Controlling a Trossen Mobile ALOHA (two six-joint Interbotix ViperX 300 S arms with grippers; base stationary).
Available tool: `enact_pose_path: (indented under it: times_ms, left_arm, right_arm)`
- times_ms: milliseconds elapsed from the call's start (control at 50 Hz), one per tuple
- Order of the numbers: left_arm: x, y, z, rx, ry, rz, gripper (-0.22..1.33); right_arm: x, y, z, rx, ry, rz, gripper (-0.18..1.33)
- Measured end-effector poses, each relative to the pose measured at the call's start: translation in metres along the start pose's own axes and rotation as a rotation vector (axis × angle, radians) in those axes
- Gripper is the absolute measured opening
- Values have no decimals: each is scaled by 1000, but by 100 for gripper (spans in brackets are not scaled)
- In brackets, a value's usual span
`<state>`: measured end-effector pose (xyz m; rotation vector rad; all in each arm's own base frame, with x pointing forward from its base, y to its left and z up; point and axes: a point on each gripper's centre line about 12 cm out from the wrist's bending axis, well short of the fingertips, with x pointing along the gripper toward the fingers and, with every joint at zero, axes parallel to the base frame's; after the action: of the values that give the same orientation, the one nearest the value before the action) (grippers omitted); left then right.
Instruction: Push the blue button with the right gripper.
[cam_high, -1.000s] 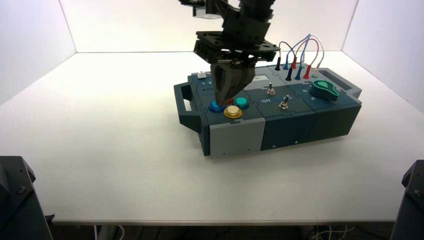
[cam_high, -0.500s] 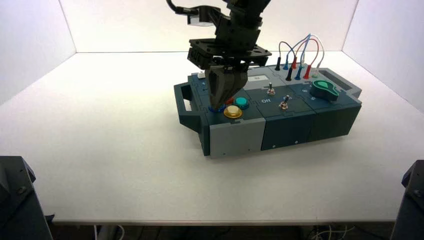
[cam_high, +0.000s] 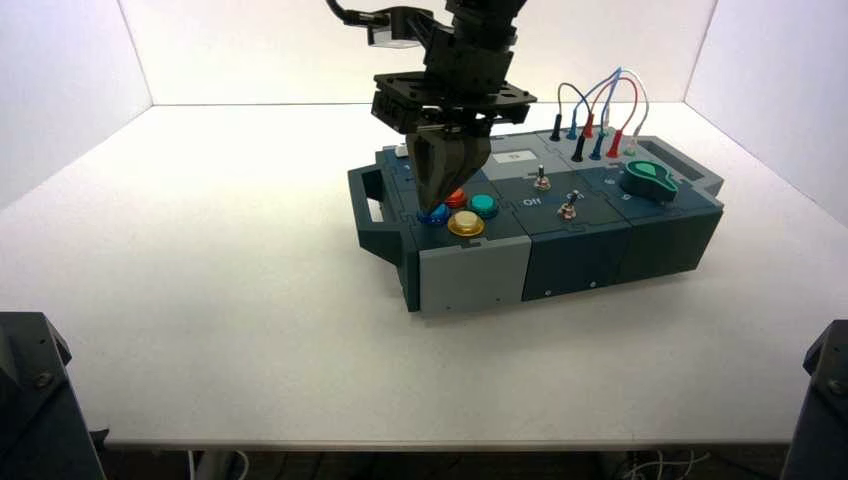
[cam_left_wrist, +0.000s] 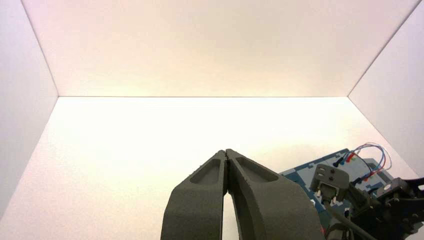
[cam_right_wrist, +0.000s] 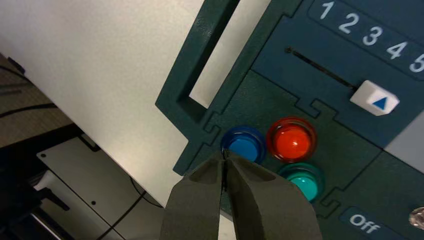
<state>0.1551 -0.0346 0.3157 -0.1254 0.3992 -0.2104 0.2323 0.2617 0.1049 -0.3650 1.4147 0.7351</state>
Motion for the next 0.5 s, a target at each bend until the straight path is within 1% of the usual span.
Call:
enact_pose_path:
  times_ms: [180,380,500]
  left_arm:
    - [0,0,0,1,-2,1,-16]
    - [0,0,0,1,-2,1,-16]
    - [0,0,0,1,-3,1,-16]
  right_arm:
    - [-2,-5,2,11,-6,-3,-14]
    - [-5,-18,4,40,-10,-14,-14]
    - [-6,-20,6,42,-17,-16,-14]
